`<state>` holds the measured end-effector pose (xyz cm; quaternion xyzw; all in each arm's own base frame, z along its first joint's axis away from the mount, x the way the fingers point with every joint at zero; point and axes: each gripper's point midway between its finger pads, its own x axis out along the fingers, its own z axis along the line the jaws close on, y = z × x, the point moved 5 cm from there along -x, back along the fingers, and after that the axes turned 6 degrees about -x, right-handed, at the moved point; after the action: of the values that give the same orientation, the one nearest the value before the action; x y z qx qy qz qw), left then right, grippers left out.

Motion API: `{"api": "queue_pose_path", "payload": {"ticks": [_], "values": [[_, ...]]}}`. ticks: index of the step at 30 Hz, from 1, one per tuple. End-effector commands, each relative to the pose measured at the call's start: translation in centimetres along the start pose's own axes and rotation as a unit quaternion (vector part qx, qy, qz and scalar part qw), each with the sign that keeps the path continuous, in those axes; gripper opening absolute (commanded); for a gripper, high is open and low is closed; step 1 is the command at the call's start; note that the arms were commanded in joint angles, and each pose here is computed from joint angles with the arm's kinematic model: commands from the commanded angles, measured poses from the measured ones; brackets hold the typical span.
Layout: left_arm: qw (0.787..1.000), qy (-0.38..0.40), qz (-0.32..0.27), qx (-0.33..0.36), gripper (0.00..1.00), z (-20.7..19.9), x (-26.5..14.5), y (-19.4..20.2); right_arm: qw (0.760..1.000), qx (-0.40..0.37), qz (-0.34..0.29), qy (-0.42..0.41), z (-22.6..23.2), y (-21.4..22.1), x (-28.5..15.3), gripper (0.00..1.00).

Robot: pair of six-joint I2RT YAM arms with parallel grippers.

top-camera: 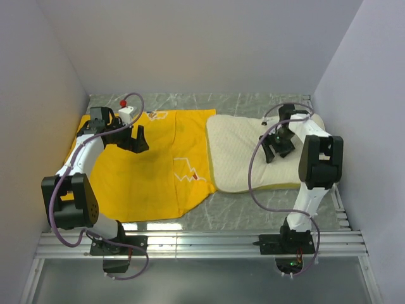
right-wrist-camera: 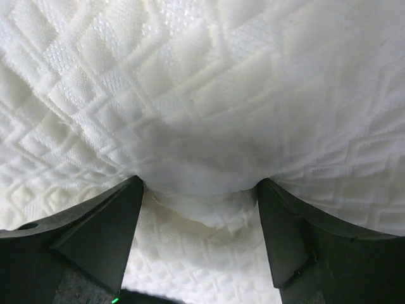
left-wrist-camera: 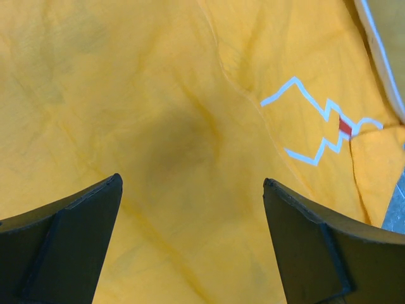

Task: Put the pillow into the pillowcase

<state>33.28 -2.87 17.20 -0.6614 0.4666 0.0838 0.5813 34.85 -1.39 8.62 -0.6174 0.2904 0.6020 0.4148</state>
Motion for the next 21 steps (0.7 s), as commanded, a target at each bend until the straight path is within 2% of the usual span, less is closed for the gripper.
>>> {"api": "queue_pose_path", "payload": {"ticks": [1, 3, 4, 6, 7, 10, 13, 16, 19, 21], "values": [[0.999, 0.011, -0.034, 0.019, 0.99, -1.0, -1.3, -2.0, 0.984, 0.089, 0.052, -0.143, 7.4, 4.6, -1.2, 0.8], [0.999, 0.016, -0.033, 0.021, 1.0, -1.1, -1.3, -2.0, 0.992, 0.046, -0.003, -0.114, 7.7, 3.9, -3.9, 0.84], [0.999, 0.02, -0.031, 0.019, 0.99, -1.3, -1.3, -1.8, 0.995, -0.002, -0.041, -0.088, 6.9, 3.0, -5.2, 0.89], [0.999, 0.027, -0.031, 0.021, 0.99, -1.4, -1.3, -1.8, 0.991, -0.067, -0.107, -0.04, 6.4, 2.2, -8.3, 0.96], [0.999, 0.03, -0.029, 0.02, 0.99, -1.4, -1.2, -1.7, 0.981, -0.132, -0.138, -0.02, 5.9, 1.4, -9.4, 0.98], [0.999, 0.038, -0.027, 0.018, 0.99, -1.5, -1.1, -1.8, 0.946, -0.251, -0.203, 0.011, 7.0, -0.1, -11.6, 1.0], [0.999, 0.042, -0.029, 0.015, 0.99, -1.7, -1.1, -2.0, 0.911, -0.355, -0.207, 0.017, 8.7, -1.1, -11.3, 1.0], [0.998, 0.045, -0.034, 0.012, 0.99, -1.8, -1.2, -2.0, 0.887, -0.416, -0.199, 0.03, 10.0, -2.9, -9.5, 1.0], [0.998, 0.052, -0.03, 0.008, 0.99, -2.0, -1.0, -1.7, 0.88, -0.443, -0.172, 0.009, 11.2, -4.8, -7.8, 1.0], [0.998, 0.052, -0.026, 0.004, 0.99, -2.0, -1.0, -1.5, 0.884, -0.441, -0.153, -0.02, 11.7, -6.0, -6.0, 1.0]]}}
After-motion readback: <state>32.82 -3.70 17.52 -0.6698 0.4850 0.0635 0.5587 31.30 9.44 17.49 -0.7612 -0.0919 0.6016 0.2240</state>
